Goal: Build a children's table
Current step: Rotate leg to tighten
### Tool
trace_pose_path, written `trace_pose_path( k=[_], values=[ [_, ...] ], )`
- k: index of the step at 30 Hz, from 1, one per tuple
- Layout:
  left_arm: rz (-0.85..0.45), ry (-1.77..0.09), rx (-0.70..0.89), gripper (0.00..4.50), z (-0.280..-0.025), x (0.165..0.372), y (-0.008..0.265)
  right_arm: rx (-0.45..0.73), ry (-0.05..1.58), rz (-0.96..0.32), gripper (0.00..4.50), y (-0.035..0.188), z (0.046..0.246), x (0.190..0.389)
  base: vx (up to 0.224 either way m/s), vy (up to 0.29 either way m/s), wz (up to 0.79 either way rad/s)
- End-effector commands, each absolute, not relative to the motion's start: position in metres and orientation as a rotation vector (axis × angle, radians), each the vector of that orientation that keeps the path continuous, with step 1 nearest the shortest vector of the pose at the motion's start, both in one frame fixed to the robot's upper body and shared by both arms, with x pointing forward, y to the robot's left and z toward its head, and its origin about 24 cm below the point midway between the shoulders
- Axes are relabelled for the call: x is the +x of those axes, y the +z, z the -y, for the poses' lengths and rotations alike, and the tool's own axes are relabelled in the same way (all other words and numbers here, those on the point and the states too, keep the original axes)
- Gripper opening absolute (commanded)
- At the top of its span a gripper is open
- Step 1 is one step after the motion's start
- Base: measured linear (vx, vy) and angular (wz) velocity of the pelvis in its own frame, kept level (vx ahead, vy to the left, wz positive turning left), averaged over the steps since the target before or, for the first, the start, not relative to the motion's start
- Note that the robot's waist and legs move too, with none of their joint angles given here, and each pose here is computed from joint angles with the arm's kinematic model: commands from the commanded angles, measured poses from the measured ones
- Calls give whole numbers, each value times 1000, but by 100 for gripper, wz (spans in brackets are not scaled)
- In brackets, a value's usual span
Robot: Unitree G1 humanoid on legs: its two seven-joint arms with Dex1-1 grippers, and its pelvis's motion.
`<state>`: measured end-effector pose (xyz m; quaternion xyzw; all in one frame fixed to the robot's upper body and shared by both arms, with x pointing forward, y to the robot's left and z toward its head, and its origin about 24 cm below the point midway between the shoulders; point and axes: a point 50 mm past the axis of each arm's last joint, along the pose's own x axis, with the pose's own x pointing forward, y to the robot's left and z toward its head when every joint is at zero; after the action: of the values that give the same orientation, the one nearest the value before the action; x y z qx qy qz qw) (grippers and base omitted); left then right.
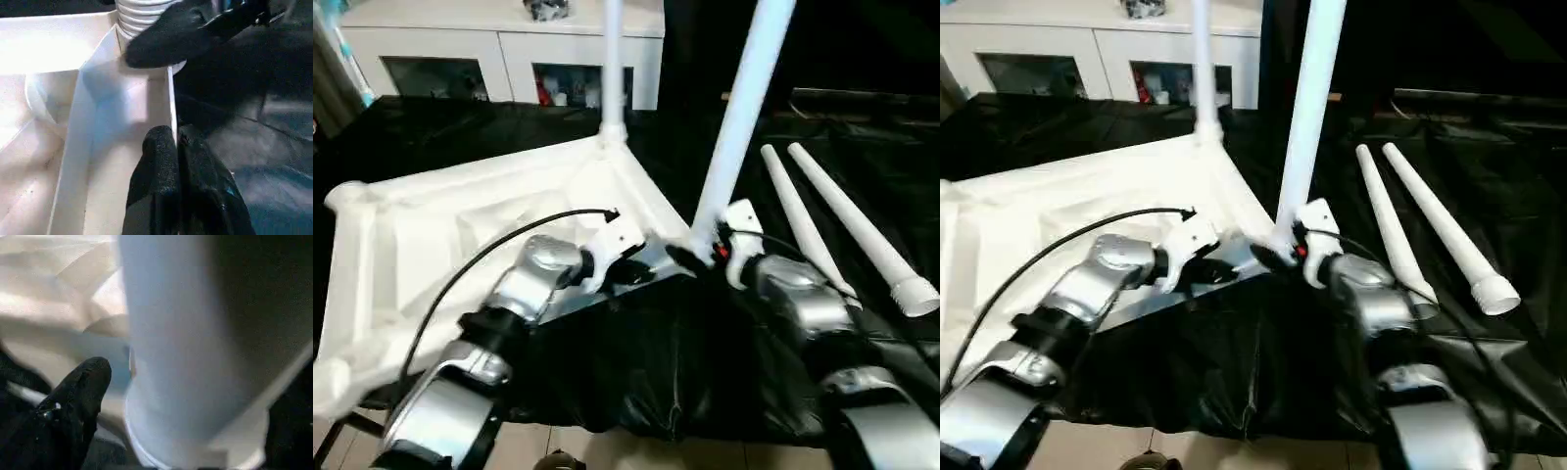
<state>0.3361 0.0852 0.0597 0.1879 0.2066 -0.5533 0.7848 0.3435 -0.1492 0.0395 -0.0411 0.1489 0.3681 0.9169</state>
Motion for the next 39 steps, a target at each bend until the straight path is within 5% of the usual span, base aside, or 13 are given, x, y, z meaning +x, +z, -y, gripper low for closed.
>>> trace_pose_path(
  k=[1,10,29,34,39],
  values=[
    [-389,-1336,417,0,-69,327,66,-124,868,-334,430,39,143,337,0,0,0],
    [-422,-1429,481,0,-90,323,65,-178,1045,-320,430,51,162,317,0,0,0],
    [-486,-1484,485,0,-106,320,59,-121,1149,-354,279,47,157,295,0,0,0],
    [-476,-1403,421,0,-96,324,57,-58,1080,-364,275,39,150,295,0,0,0],
    [-461,-1239,392,0,-75,337,57,11,804,-332,274,31,138,316,0,0,0]
  ],
)
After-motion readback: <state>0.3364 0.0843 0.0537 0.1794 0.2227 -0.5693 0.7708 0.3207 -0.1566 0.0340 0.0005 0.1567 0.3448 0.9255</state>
